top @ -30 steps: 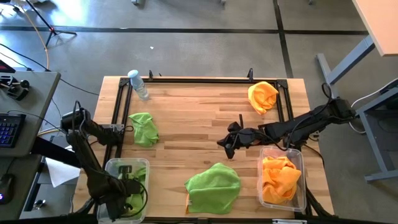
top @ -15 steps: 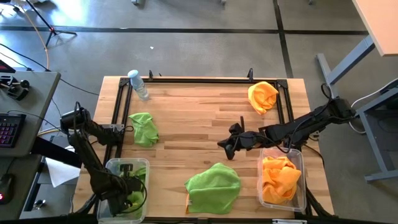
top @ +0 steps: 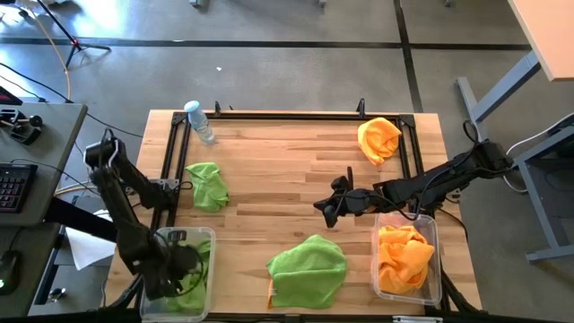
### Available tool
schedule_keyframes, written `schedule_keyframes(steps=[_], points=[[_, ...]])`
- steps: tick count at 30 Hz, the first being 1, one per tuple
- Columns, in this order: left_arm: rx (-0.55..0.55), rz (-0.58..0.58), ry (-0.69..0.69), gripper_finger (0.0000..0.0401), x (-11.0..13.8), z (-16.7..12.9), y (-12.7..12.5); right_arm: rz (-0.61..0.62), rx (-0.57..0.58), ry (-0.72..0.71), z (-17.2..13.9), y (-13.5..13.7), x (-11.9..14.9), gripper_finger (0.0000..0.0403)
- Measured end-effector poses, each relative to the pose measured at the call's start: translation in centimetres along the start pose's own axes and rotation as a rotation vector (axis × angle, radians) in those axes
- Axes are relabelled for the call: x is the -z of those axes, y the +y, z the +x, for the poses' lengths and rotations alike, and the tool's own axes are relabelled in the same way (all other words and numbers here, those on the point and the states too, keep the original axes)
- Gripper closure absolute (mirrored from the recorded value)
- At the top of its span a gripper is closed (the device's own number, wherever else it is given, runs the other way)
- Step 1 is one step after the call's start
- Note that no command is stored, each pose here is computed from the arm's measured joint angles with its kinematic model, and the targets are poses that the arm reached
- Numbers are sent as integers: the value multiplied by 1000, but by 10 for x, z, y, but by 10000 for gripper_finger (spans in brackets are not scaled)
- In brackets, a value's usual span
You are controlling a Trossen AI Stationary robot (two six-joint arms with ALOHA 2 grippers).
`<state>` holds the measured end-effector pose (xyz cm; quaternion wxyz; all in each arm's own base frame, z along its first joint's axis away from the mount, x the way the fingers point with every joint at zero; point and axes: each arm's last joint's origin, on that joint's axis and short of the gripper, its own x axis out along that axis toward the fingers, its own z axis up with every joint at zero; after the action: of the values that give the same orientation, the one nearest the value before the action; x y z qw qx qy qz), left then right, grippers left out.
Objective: Sort microfiber towel by color & place in baskets
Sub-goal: Put the green towel into the left transparent bin, then put the yellow towel into the right transparent bin
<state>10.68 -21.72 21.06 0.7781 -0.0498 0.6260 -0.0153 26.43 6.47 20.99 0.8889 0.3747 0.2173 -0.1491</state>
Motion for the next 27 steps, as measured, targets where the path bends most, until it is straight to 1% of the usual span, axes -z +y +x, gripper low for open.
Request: schedule_keyframes(steps=[3, 11, 15, 17, 20, 22, 24, 26, 27], points=[[48, -14, -18, 275, 1, -18, 9, 16, 3, 1, 0, 0, 0, 403], [193, -52, -92, 272, 4, -60, 34, 17, 6, 4, 0, -1, 0, 403], [246, -86, -155, 280, 3, -77, 42, 10, 7, 3, 0, -1, 0, 403], [272, -82, -211, 289, 0, -91, 43, -28, 7, 4, 0, -1, 0, 403], [240, -52, -317, 308, -7, -115, 46, -117, 7, 4, 0, -1, 0, 403], [185, -51, -400, 320, -12, -129, 50, -182, 7, 4, 0, -1, 0, 403], [105, -88, -497, 331, -20, -141, 59, -245, 17, -6, 1, -2, -2, 403], [8, -129, -582, 341, -27, -149, 69, -245, 46, -19, 2, -6, -5, 403], [-38, -142, -607, 346, -31, -152, 74, -212, 68, -22, 3, -9, -7, 403]])
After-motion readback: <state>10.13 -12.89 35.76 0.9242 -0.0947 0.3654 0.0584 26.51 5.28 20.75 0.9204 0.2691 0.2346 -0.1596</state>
